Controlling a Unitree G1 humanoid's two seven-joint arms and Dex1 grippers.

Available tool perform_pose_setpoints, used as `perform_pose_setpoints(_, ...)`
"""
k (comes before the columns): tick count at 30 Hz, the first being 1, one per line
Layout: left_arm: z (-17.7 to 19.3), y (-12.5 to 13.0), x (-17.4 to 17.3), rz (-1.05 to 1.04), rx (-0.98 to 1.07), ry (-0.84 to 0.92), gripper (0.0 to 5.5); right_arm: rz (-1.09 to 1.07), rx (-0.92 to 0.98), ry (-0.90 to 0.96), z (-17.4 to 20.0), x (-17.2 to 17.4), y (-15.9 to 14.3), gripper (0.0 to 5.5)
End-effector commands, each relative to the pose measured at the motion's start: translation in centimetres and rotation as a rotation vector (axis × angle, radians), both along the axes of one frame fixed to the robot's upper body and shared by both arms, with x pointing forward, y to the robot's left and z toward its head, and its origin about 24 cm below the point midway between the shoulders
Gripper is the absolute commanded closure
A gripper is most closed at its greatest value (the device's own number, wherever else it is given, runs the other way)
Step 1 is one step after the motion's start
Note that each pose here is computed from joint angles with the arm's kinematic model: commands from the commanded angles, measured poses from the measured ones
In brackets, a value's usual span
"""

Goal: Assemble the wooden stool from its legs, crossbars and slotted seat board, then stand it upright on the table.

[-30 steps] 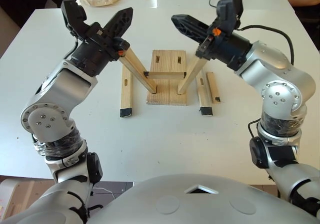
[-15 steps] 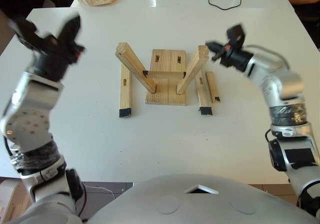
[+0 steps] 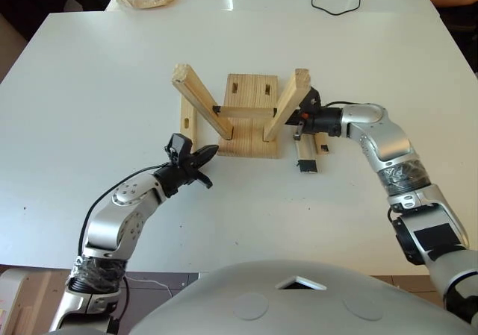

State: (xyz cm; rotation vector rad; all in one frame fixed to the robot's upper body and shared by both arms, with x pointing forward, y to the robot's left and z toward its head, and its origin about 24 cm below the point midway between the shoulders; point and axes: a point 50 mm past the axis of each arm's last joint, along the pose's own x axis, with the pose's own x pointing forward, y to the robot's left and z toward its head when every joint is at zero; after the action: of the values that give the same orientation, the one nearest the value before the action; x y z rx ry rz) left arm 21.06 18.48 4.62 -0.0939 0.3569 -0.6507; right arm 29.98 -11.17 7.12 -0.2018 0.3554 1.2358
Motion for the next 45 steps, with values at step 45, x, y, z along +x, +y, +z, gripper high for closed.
perform_pose_setpoints(45, 1.8, 4.0, -4.6, -0.158, 0.161, 0.135, 5.50, -0.342, -0.217, -0.113, -2.0, 5.5, -3.4, 5.49)
